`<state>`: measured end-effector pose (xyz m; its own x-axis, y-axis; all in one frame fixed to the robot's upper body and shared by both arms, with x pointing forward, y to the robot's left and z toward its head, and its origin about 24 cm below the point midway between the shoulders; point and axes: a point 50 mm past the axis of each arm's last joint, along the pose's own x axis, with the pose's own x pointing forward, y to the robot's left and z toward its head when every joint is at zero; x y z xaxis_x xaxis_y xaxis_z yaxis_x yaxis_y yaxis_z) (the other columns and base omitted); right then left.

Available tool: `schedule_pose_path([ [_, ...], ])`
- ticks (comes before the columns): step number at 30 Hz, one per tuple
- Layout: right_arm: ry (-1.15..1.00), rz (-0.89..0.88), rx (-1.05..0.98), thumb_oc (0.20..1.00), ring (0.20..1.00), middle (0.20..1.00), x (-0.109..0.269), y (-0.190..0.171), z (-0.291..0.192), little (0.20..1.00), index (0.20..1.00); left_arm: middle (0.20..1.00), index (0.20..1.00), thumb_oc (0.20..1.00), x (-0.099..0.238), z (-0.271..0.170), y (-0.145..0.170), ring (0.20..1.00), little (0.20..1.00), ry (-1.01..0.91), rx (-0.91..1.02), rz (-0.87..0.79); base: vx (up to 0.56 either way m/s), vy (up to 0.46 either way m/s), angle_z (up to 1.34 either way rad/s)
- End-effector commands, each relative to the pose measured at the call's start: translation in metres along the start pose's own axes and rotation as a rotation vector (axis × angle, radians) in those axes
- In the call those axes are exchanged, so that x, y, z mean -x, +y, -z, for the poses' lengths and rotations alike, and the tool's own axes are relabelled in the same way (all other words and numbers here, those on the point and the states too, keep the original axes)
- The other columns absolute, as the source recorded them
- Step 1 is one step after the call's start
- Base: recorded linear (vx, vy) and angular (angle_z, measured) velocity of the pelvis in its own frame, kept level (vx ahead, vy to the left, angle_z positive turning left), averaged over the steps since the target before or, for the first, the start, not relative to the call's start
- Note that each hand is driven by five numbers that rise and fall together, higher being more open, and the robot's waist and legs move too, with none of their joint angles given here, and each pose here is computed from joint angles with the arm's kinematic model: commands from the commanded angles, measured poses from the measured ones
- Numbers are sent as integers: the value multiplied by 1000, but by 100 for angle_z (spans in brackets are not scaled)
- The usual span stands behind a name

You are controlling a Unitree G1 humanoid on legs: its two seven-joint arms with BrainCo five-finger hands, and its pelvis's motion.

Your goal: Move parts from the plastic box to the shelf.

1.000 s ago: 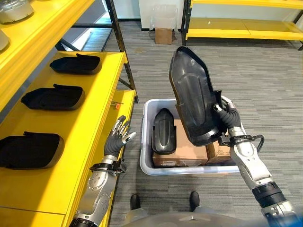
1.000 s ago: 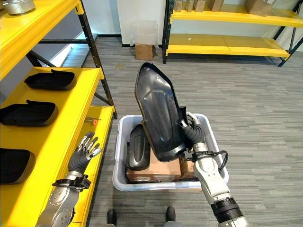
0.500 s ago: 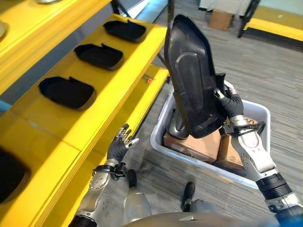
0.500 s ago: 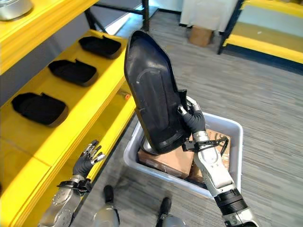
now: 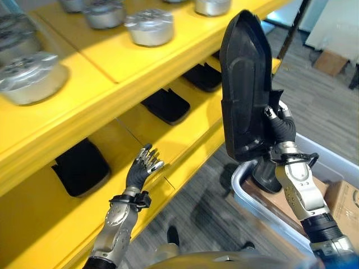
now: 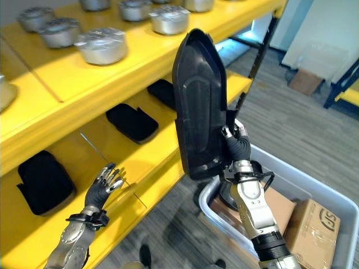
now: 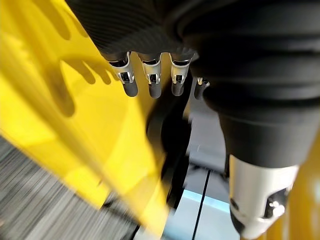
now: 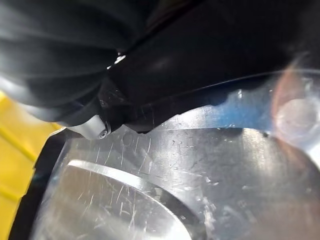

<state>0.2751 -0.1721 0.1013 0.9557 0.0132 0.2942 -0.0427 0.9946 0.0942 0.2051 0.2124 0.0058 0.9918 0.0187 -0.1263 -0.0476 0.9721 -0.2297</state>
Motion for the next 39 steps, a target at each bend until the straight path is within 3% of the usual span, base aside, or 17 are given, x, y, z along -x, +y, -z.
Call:
schedule_pose_path([
  [1,-145,-50,-33,200,200,200,-13,6,-28,200,200,1000,1000,1000,-7,-30,0,1000,1000,-159,-53,8,-8,195,2],
  [16,-42,-144,-104,200,200,200,-8,27,-8,200,200,1000,1000,1000,-6,-36,10,1000,1000,-177,-105,-29,-48,178,15],
  [23,-48,-177,-121,200,200,200,-3,26,-11,200,200,1000,1000,1000,-8,-32,2,1000,1000,-167,-61,-3,-188,-142,47],
  [32,-55,-129,-68,200,200,200,11,1,-13,200,200,1000,1000,1000,7,-15,1,1000,1000,-75,-28,62,-317,-95,71],
  [39,-29,-56,-64,200,200,200,12,-8,-8,200,200,1000,1000,1000,-2,-22,-10,1000,1000,-99,22,98,-89,441,71],
])
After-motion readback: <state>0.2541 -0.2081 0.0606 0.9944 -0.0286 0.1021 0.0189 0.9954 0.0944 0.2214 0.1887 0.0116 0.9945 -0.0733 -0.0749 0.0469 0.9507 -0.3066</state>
